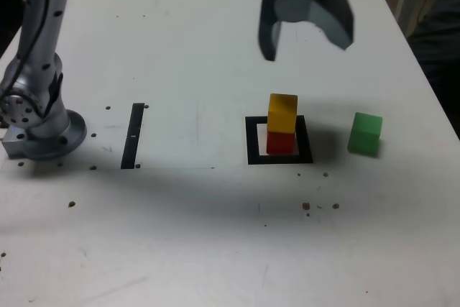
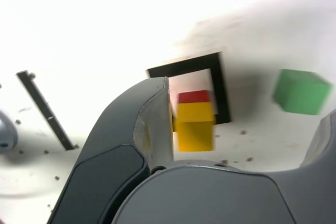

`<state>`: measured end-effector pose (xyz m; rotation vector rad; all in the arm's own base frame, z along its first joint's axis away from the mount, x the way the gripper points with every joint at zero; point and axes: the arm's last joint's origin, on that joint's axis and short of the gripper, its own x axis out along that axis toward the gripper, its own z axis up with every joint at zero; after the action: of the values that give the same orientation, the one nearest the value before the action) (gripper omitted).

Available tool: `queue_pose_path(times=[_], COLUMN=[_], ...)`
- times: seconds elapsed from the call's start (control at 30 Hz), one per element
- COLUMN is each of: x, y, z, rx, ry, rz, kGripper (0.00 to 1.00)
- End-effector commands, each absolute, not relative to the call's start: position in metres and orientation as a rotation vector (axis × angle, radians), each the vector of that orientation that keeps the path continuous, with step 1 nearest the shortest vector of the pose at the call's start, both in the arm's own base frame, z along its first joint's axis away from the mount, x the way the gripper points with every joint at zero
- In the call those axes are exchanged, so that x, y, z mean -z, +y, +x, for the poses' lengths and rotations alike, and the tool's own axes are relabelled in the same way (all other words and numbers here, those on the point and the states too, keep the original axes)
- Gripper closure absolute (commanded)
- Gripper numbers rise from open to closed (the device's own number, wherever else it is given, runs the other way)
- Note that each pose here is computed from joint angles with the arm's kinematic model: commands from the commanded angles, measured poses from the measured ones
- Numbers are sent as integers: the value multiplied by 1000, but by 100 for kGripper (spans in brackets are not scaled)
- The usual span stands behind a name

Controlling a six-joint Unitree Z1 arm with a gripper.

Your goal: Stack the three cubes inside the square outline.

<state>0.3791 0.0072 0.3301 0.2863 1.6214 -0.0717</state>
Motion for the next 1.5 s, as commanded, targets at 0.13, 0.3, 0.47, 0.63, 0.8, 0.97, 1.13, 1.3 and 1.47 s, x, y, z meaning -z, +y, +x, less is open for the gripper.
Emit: queue_pose_path(times=[0.13,0.3,0.47,0.63,0.8,0.97,1.13,1.3,1.47], x=[-327,-320,-304,-280,-260,-243,-228,-217,-212], y=[7,7,6,3,1,-3,-8,-9,-9], z=[411,431,446,461,473,482,489,493,495], rx=[110,134,170,209,238,261,281,293,291], ry=[1599,1582,1593,1621,1643,1661,1677,1690,1698], rz=[316,332,337,330,321,310,299,285,269], kGripper=[0,0,0,0,1,1,3,6,21])
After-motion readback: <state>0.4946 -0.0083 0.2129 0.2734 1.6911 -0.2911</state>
